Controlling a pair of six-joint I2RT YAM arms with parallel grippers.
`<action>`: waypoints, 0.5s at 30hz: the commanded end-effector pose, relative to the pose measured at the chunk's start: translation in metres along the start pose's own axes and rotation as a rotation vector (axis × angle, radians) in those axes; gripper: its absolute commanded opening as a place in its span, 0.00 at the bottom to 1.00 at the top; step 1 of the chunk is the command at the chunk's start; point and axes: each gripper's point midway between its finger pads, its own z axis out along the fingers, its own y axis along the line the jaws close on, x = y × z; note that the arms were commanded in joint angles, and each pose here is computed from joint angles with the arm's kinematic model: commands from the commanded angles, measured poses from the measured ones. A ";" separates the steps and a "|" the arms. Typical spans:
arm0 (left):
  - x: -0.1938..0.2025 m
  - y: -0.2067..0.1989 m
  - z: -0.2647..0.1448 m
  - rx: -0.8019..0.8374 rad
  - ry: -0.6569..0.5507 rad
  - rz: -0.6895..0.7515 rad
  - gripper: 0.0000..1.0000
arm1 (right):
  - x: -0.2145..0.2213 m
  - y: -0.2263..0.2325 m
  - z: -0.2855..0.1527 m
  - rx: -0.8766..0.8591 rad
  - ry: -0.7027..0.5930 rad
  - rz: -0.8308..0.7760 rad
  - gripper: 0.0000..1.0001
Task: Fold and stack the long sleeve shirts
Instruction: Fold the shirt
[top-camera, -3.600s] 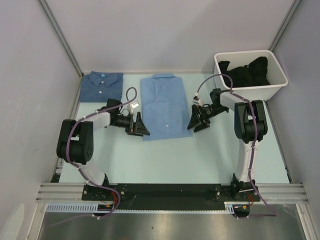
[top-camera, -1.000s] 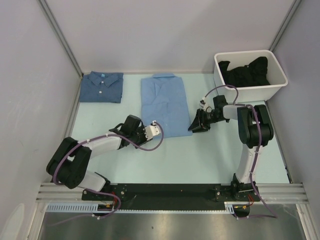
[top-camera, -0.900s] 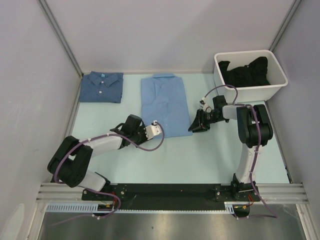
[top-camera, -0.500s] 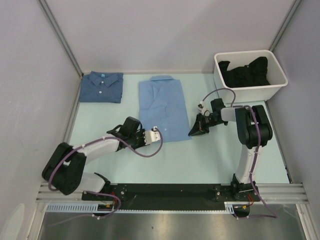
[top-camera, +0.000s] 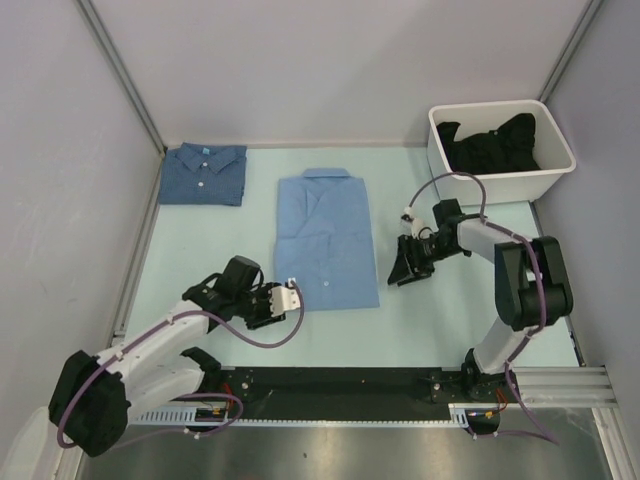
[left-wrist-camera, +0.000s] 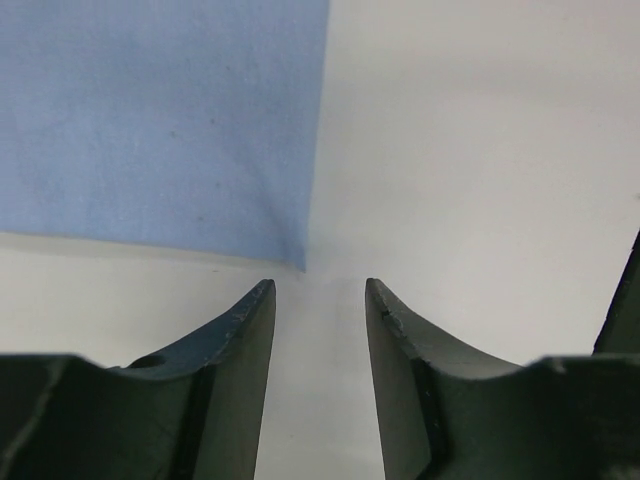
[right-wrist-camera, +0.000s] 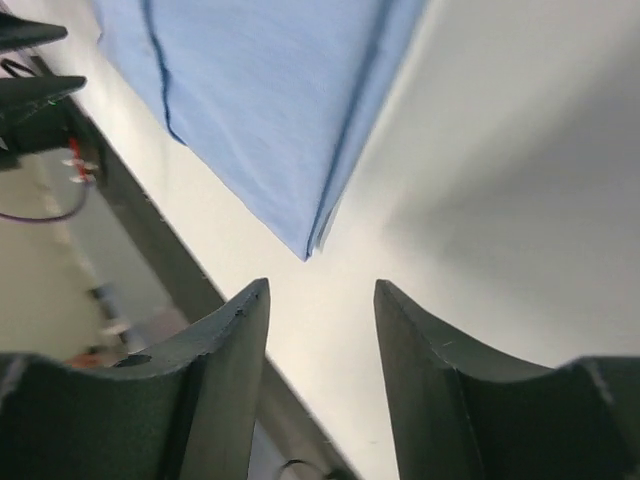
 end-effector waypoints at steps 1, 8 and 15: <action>-0.005 0.002 -0.003 -0.020 -0.033 0.044 0.47 | -0.022 0.014 -0.022 0.059 -0.076 -0.469 0.53; -0.007 0.002 0.011 0.008 -0.031 0.130 0.41 | -0.009 0.052 0.017 0.102 -0.117 -1.100 0.54; -0.005 0.001 0.022 -0.008 -0.009 0.206 0.38 | 0.005 0.039 0.043 0.172 -0.078 -1.375 0.54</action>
